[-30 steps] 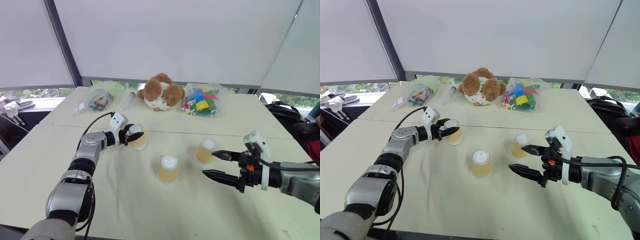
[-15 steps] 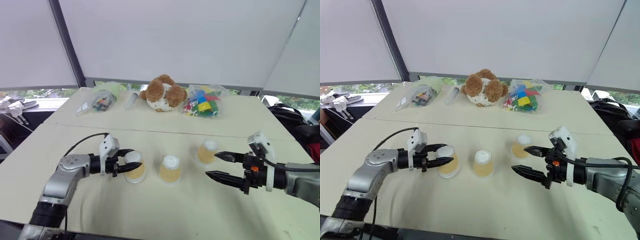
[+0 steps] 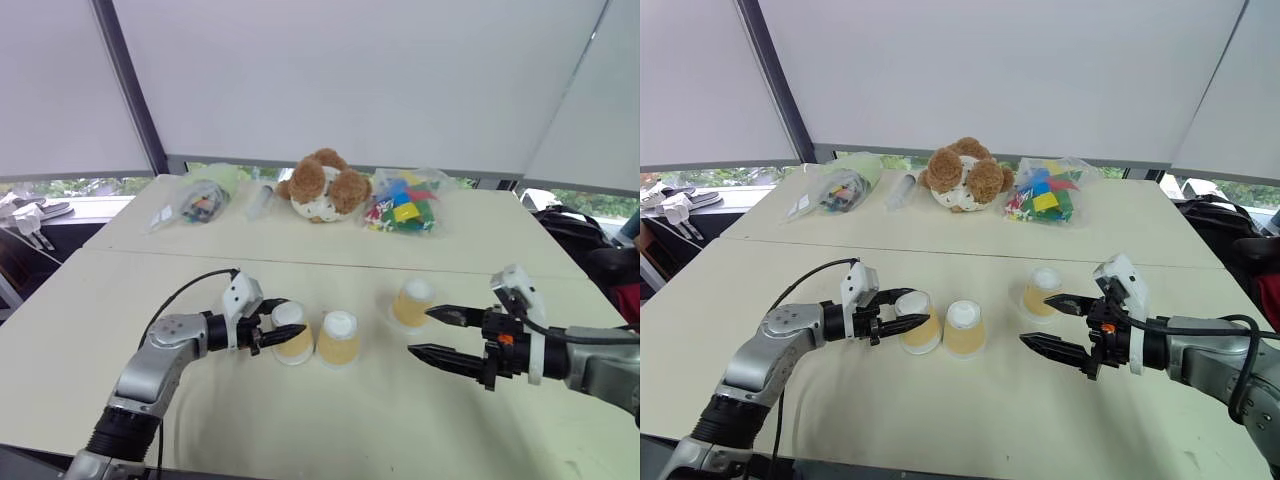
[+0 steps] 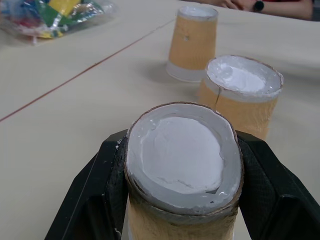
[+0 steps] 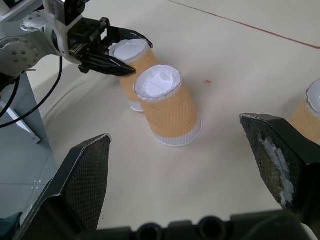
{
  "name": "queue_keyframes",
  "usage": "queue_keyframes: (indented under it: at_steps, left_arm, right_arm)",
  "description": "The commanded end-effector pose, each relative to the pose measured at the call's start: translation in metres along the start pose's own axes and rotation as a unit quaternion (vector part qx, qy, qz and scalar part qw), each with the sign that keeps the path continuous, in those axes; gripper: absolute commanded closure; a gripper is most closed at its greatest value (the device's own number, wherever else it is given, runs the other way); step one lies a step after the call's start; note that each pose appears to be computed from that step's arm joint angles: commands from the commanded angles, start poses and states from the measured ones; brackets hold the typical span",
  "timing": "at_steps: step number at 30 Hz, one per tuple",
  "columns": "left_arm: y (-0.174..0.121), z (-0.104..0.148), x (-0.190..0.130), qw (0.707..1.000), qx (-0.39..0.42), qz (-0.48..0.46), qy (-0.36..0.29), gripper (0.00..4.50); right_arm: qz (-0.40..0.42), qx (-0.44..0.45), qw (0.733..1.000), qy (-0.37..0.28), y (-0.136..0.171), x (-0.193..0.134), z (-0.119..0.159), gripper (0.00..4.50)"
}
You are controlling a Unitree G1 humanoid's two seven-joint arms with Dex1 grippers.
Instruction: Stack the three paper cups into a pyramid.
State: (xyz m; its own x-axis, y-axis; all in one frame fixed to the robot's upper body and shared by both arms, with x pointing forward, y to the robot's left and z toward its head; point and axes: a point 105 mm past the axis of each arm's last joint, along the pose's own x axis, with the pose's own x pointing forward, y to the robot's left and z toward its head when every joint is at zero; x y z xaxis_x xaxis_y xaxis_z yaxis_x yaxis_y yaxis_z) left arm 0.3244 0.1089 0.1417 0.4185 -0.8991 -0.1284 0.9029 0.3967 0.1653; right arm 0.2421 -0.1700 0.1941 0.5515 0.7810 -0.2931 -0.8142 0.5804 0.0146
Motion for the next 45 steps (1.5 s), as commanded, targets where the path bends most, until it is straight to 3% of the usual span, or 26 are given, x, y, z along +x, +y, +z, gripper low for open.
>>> queue_keyframes:
  at_steps: [1, 8, 9, 12, 19, 25, 28, 33, 38, 45]
  left_arm:
    - [-0.001, 0.008, 0.003, 1.000, 0.022, -0.011, -0.009, 2.22]
    - [-0.004, 0.005, 0.009, 0.999, 0.020, -0.022, -0.011, 2.22]
    - [-0.004, 0.004, 0.009, 0.999, 0.021, -0.023, -0.010, 1.20]
    - [-0.004, 0.004, 0.008, 1.000, 0.022, -0.021, -0.006, 0.03]
    - [0.011, 0.028, -0.014, 0.998, 0.055, 0.020, -0.010, 0.03]
    - [0.018, 0.055, -0.054, 0.995, 0.087, 0.033, 0.027, 0.03]
    - [0.009, 0.068, -0.076, 0.997, 0.053, 0.014, 0.050, 0.03]
    - [-0.019, 0.082, -0.087, 0.996, 0.031, -0.026, 0.077, 0.03]
    - [-0.034, 0.088, -0.094, 0.994, 0.019, -0.041, 0.100, 0.03]
    - [-0.035, 0.089, -0.091, 0.996, 0.016, -0.013, 0.086, 0.03]
  right_arm:
    - [0.001, -0.017, 1.000, -0.012, 0.005, -0.004, 0.009, 0.00]
    - [-0.001, -0.015, 1.000, -0.013, 0.006, -0.003, 0.008, 0.00]
    - [-0.002, -0.015, 1.000, -0.013, 0.006, -0.003, 0.008, 0.00]
    - [-0.002, -0.015, 1.000, -0.013, 0.005, -0.003, 0.008, 0.00]
    - [-0.017, -0.005, 1.000, -0.025, -0.002, -0.005, 0.007, 0.00]
    - [-0.079, -0.008, 0.996, -0.050, -0.031, -0.013, 0.007, 0.00]
    - [-0.128, -0.014, 0.989, -0.079, -0.052, -0.012, 0.006, 0.00]
    - [-0.170, -0.017, 0.979, -0.110, -0.079, 0.003, -0.001, 0.00]
    - [-0.164, -0.012, 0.978, -0.125, -0.091, 0.021, -0.008, 0.00]
    - [-0.164, -0.019, 0.978, -0.128, -0.107, 0.041, -0.013, 0.00]
